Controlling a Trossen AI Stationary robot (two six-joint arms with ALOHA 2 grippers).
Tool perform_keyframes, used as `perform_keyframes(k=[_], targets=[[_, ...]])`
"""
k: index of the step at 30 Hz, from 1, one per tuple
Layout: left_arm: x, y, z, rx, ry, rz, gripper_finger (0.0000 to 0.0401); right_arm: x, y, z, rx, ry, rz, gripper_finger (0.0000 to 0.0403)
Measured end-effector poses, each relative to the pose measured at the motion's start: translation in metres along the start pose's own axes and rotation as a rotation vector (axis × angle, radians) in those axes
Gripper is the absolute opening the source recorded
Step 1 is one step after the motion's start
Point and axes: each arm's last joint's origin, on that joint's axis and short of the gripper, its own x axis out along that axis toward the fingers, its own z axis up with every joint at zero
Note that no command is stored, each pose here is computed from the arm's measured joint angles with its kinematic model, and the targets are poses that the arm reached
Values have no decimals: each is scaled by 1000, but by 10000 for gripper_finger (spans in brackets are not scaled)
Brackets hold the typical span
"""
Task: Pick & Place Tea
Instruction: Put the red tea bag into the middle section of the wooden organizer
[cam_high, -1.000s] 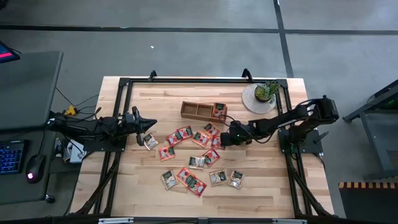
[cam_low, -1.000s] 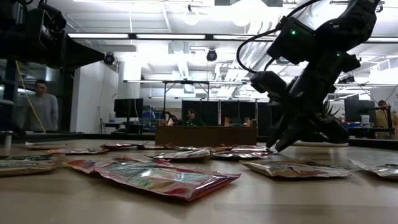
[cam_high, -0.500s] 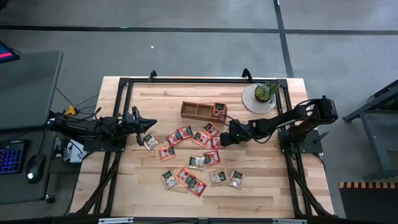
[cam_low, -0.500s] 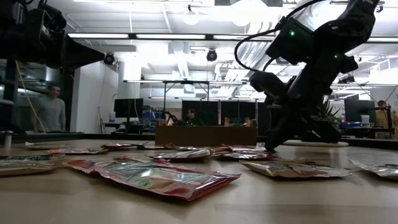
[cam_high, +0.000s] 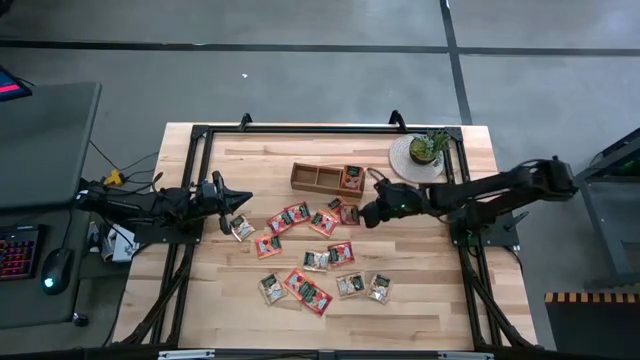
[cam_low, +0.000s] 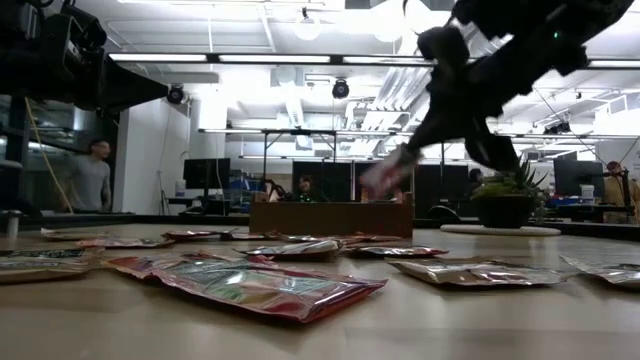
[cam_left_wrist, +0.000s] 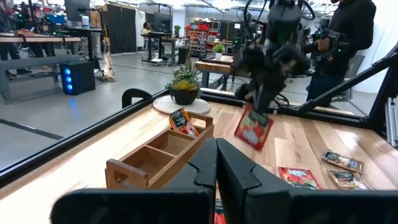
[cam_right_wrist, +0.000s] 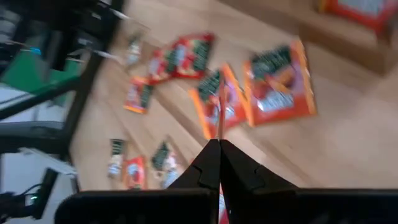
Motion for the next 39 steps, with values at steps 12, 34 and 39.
perform_keyframes(k=[12,34,39], targets=[[0,0,0,0,0,0,0,-38,24,44,-178,-39,12,0],[0,0,0,0,0,0,0,-19,99,197,-687,180,-242,0],[0,0,0,0,0,0,0,14,96,211,-754,314,-295,0]])
